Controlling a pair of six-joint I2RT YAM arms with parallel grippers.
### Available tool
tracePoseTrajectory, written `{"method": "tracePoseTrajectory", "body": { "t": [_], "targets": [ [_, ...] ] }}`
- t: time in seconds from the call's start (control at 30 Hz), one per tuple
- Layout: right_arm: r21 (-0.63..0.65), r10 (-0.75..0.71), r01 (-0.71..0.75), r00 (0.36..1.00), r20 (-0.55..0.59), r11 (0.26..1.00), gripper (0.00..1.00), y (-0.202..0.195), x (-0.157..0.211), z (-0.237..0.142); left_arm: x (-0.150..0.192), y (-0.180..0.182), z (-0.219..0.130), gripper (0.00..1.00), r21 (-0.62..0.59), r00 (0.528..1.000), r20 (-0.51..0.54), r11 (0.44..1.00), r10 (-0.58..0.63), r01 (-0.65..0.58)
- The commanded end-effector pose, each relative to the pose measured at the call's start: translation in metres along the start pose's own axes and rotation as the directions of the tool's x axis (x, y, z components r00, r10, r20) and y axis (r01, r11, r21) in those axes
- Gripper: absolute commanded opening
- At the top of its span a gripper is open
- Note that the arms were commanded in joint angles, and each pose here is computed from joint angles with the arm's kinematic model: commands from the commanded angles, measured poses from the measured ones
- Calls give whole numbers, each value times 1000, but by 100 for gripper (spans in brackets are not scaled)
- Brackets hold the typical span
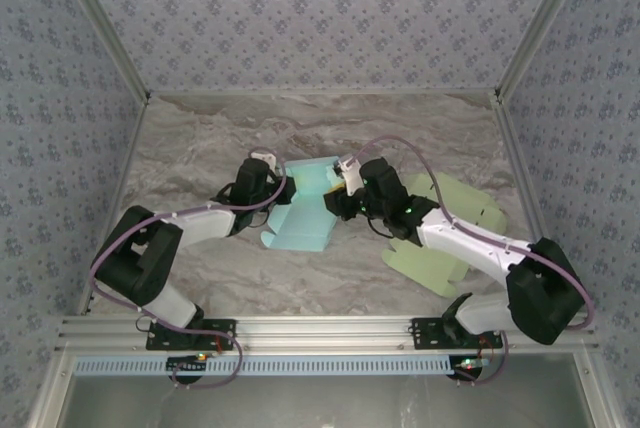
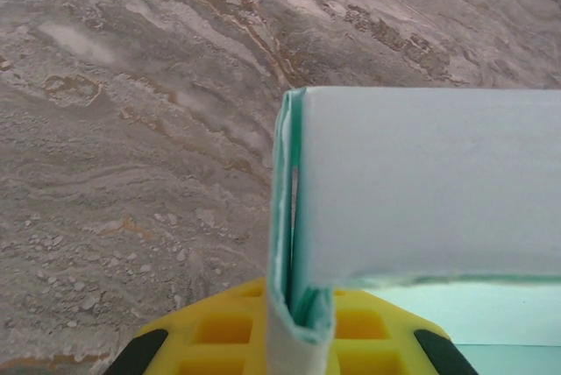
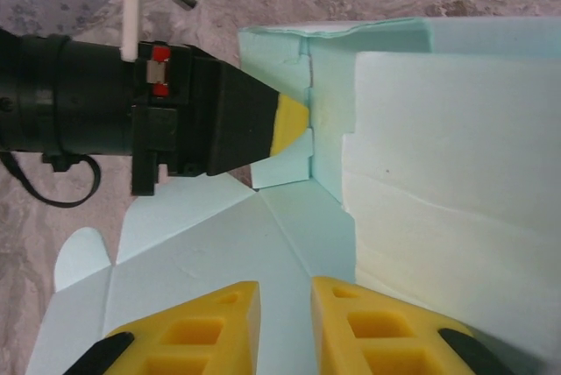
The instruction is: Fold the paper box
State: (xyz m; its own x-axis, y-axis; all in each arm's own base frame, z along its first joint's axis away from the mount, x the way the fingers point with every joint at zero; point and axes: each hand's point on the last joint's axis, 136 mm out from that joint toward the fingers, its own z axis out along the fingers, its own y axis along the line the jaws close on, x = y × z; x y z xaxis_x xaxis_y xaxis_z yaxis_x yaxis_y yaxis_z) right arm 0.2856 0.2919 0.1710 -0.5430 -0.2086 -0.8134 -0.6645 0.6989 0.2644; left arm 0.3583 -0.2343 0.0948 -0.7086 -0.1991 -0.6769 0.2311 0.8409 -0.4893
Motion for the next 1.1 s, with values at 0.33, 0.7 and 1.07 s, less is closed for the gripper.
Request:
{"method": "tracePoseTrajectory", "body": {
  "t": [0.33,0.7,1.07],
  "targets": [
    [-218,-71,72,997,10,973,34,31,-17,-13,-22,-5,-13,0,-61,997,72,998,9,-4],
    [-449,-34,43,999,28,893,54,30,-31,-74,-23,-23,-13,0,40,996,74,998,51,-54],
    [-133,52,-47,998,35,990,53,-44,-30,-89,-28,-37,-18,0,98,995,69,992,69,-75]
  ]
}}
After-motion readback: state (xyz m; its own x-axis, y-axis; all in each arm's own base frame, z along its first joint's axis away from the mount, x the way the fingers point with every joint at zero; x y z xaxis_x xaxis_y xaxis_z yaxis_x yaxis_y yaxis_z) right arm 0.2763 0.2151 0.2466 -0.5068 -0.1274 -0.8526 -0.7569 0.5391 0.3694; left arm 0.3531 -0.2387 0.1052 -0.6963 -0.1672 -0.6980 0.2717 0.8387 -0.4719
